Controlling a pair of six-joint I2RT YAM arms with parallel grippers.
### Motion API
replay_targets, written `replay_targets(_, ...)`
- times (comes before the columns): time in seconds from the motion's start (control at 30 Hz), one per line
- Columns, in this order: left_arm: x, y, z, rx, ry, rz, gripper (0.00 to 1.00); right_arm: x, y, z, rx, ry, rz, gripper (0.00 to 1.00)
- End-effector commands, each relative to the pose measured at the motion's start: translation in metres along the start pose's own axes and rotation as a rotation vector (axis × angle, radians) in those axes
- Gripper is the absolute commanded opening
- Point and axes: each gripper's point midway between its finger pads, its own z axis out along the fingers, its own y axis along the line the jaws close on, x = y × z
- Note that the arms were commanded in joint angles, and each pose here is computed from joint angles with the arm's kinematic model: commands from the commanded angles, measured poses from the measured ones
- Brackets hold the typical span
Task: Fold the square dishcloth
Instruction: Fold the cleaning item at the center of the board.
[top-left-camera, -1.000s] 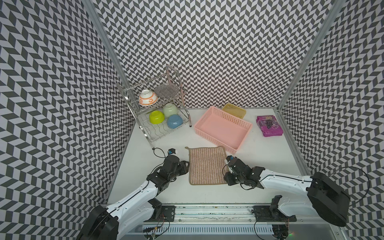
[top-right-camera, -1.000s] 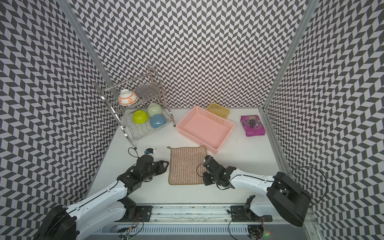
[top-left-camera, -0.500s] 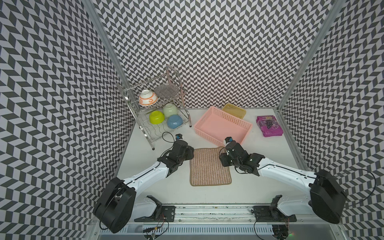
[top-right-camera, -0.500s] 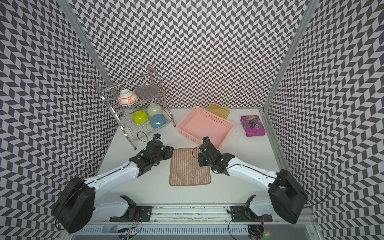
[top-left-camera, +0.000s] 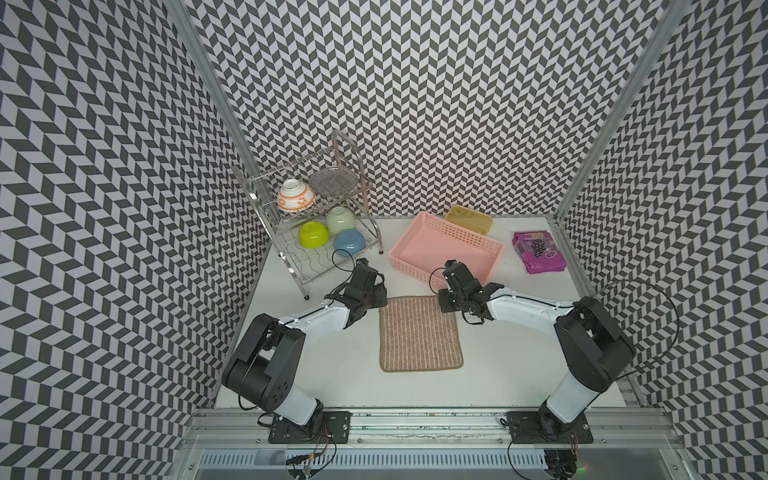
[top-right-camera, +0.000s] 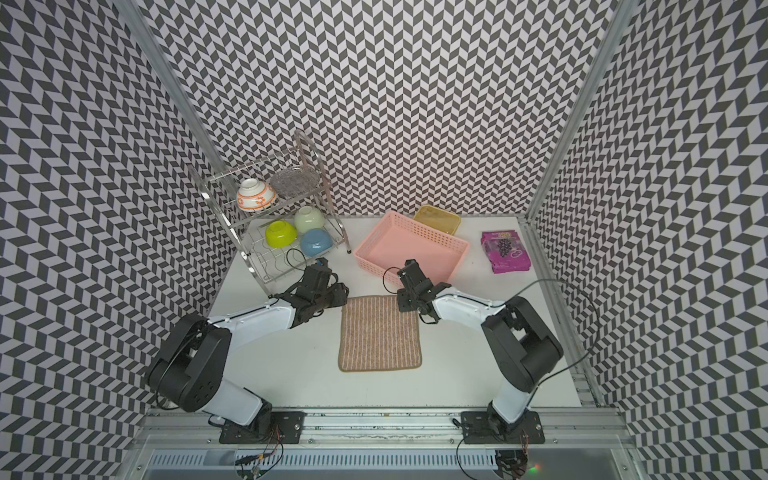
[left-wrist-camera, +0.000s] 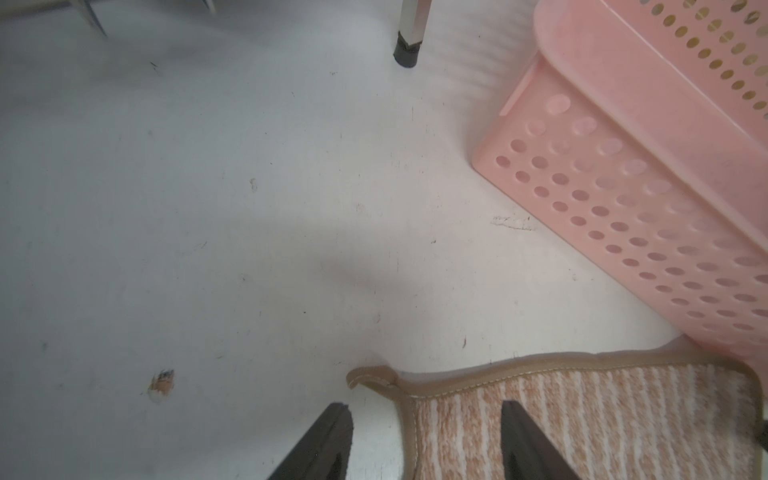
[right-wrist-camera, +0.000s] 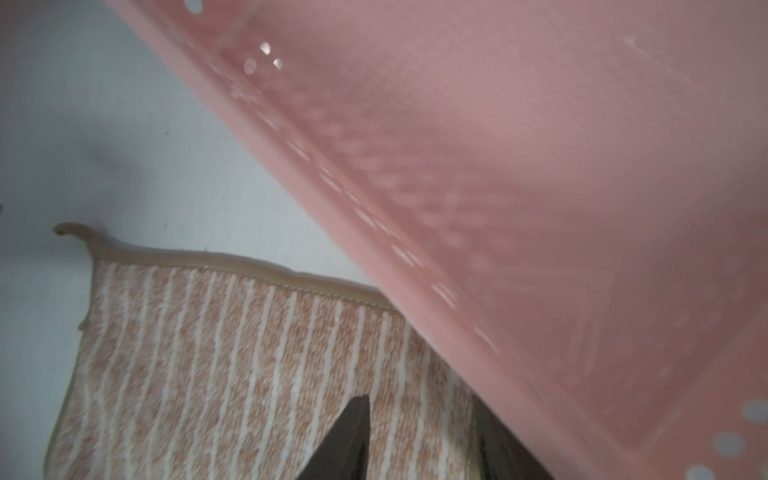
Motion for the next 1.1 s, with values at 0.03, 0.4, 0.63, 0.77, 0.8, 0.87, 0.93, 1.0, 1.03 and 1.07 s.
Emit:
replay_targets(0.03, -0.012, -0.003, 0.001, 0.007, -0.019, 0.005, 0.61, -0.028, -0.006, 0.007, 0.014, -0.062, 0.0, 0.47)
replay_targets(0.4, -0.01, 0.008, 0.014, 0.0, 0.016, 0.002, 0.61, -0.024, 0.004, 0.011, -0.1, -0.029, -0.015, 0.47)
replay_targets(0.63, -0.003, 0.004, 0.026, 0.023, 0.056, 0.008, 0.53, -0.013, 0.001, 0.016, -0.096, -0.018, -0.007, 0.47)
replay_targets(0.77, 0.004, 0.007, 0.031, 0.016, 0.075, 0.008, 0.51, -0.012, -0.003, 0.019, -0.079, -0.02, -0.002, 0.47)
replay_targets(0.8, 0.005, 0.007, 0.031, 0.015, 0.075, 0.008, 0.5, -0.011, -0.004, 0.02, -0.072, -0.019, 0.002, 0.47)
replay_targets(0.87, 0.007, 0.009, 0.032, 0.009, 0.08, 0.008, 0.47, -0.009, -0.008, 0.022, -0.055, -0.016, 0.013, 0.46)
replay_targets(0.93, 0.009, 0.01, 0.033, 0.006, 0.083, 0.006, 0.45, -0.005, -0.01, 0.023, -0.047, -0.01, 0.023, 0.46)
replay_targets(1.0, 0.011, 0.011, 0.033, 0.006, 0.089, 0.007, 0.41, -0.002, -0.011, 0.024, -0.046, -0.009, 0.034, 0.46)
replay_targets(1.03, 0.011, 0.011, 0.033, 0.005, 0.09, 0.006, 0.39, 0.0, -0.012, 0.025, -0.045, -0.006, 0.039, 0.46)
replay_targets(1.07, 0.011, 0.011, 0.033, 0.004, 0.089, 0.007, 0.36, 0.002, -0.012, 0.025, -0.045, -0.004, 0.042, 0.46)
